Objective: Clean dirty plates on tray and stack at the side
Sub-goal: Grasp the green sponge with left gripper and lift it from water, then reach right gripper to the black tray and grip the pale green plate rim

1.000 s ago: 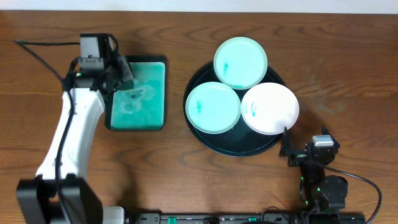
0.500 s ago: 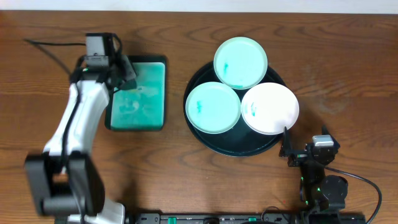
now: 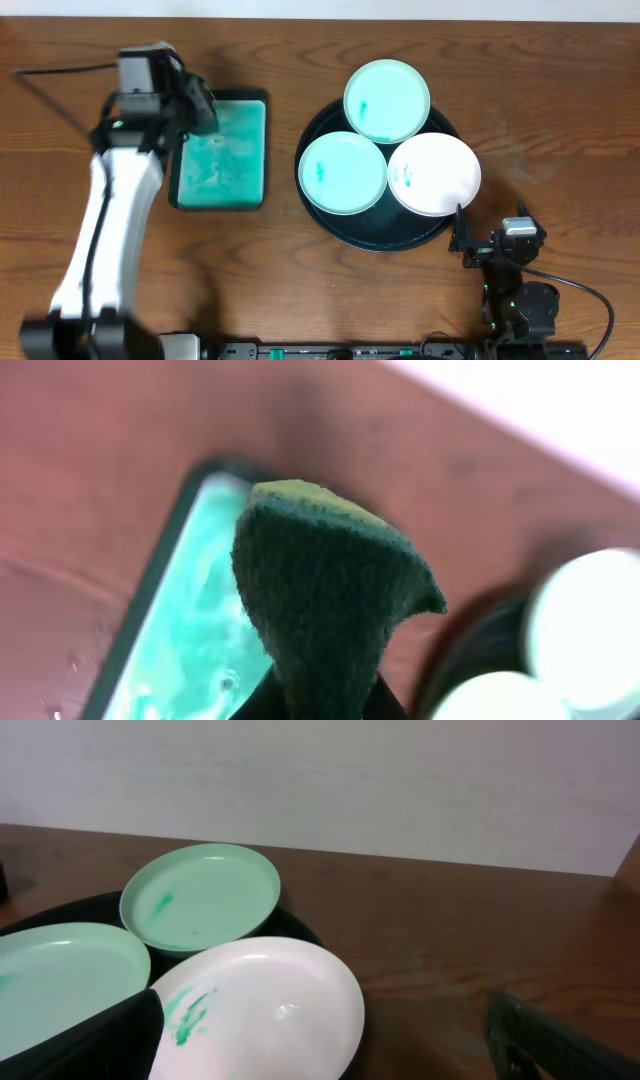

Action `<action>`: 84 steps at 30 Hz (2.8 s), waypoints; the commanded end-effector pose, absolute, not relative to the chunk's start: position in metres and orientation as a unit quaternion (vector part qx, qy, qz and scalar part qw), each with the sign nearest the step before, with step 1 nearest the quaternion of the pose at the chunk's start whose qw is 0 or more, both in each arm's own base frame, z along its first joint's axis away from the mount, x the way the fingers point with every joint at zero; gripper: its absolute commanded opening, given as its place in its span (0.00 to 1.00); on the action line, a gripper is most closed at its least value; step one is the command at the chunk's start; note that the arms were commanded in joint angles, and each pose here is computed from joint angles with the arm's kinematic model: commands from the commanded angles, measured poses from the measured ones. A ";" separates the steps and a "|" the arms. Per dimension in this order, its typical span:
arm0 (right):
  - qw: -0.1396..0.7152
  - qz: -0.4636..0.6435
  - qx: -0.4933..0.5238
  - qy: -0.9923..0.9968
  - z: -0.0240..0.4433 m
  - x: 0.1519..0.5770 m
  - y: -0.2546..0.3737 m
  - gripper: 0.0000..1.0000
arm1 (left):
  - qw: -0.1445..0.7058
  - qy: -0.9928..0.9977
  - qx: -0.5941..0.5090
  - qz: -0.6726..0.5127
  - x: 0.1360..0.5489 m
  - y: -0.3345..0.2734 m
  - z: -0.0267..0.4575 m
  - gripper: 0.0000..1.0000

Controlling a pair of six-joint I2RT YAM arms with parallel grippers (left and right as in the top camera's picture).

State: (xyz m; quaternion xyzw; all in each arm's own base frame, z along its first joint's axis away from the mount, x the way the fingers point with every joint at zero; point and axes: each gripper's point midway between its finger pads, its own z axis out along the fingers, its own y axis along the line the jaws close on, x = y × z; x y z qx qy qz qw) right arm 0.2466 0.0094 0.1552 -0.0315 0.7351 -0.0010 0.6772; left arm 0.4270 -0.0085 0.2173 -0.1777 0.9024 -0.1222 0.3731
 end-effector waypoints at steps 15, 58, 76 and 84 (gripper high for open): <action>0.675 0.000 -0.041 0.736 0.154 0.246 0.013 0.99 | 0.259 0.938 -0.197 -0.124 0.431 -0.013 0.091 0.07; 0.749 0.019 -0.190 0.634 0.408 0.229 0.056 0.99 | 0.351 0.911 -0.176 -0.126 0.417 -0.010 0.166 0.07; 0.352 0.244 -0.117 0.896 0.276 0.396 0.123 0.84 | 0.337 0.916 -0.178 -0.124 0.416 -0.010 0.157 0.07; 0.218 0.153 -0.127 0.955 0.150 0.414 0.156 0.51 | 0.337 0.916 -0.178 -0.124 0.416 -0.010 0.157 0.07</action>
